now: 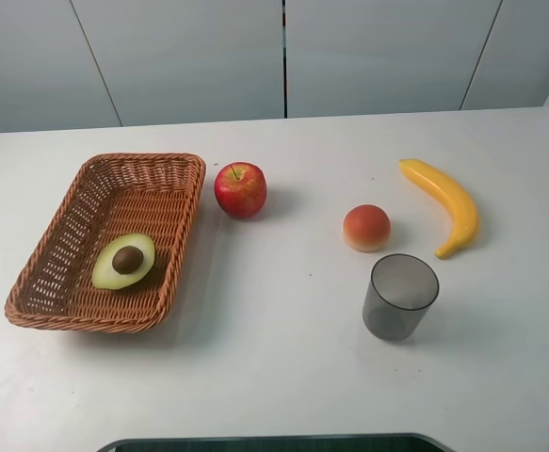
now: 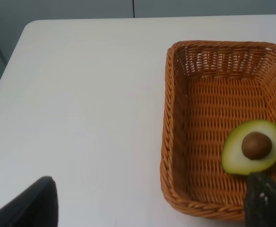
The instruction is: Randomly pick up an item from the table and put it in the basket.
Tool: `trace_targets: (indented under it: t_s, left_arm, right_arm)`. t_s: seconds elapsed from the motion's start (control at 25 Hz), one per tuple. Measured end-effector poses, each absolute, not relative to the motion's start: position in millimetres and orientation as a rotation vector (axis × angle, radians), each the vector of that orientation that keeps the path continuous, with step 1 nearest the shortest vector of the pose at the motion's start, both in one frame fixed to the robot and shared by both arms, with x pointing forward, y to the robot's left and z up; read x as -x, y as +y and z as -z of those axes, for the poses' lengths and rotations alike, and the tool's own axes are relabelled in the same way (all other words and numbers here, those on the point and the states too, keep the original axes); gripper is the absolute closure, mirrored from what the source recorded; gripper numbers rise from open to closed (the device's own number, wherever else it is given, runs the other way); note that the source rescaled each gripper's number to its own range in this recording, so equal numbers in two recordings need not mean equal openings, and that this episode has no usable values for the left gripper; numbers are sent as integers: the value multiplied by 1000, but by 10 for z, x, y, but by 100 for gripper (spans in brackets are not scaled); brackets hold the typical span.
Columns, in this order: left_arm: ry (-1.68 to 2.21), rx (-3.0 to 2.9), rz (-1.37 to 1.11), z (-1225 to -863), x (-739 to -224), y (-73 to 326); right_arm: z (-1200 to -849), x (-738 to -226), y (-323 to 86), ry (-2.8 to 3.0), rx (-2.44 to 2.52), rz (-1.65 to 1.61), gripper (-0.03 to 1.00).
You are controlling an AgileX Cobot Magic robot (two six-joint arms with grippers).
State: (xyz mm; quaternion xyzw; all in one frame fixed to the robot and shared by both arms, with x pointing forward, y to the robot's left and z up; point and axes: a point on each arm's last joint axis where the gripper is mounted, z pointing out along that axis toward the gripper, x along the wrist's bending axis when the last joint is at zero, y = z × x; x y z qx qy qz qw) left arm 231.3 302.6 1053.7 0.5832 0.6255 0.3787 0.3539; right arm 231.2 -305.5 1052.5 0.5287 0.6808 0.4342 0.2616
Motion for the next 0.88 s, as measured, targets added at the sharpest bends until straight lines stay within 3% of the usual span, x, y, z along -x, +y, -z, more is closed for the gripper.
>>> trace_targets:
  t_s: [0.88]
  left_arm:
    - [1617,-1508,-979,-10537,-2313,3026]
  right_arm:
    - [-10527,-2301,-2984,1492,-1655,-958,-3]
